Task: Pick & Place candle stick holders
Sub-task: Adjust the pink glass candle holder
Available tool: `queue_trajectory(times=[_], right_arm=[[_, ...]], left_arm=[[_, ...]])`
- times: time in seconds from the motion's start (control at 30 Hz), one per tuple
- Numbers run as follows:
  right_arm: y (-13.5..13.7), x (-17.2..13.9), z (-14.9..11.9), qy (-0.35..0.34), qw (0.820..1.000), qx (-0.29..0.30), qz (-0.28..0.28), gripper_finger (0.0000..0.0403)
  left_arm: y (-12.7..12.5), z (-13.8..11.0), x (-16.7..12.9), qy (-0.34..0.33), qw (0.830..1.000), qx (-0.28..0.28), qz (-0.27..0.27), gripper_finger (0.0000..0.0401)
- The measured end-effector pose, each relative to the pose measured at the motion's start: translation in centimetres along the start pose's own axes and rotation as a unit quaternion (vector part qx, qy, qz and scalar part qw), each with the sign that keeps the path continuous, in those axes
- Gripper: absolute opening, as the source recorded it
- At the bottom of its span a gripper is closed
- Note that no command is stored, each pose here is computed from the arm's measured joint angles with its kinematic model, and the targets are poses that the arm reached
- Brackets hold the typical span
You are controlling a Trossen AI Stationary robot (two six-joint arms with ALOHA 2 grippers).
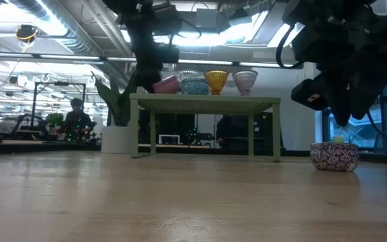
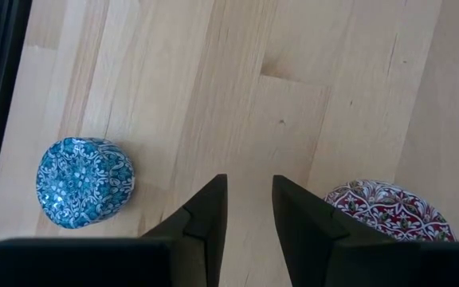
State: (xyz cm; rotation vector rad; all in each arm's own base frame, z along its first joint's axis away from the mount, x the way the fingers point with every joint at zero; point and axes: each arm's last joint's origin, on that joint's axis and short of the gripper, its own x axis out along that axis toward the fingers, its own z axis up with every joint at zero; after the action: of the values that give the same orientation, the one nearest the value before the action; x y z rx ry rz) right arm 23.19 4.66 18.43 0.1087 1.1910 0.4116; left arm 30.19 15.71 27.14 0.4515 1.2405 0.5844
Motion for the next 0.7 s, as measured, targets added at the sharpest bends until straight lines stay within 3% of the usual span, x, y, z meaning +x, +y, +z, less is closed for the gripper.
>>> queue_trajectory(times=[0.7], right_arm=[[0.01, 0.00, 0.03, -0.001, 1.000, 0.000, 0.000, 0.0104]], left_arm=[[-0.19, 0.05, -0.10, 0.007, 1.000, 0.004, 0.013, 0.0129]])
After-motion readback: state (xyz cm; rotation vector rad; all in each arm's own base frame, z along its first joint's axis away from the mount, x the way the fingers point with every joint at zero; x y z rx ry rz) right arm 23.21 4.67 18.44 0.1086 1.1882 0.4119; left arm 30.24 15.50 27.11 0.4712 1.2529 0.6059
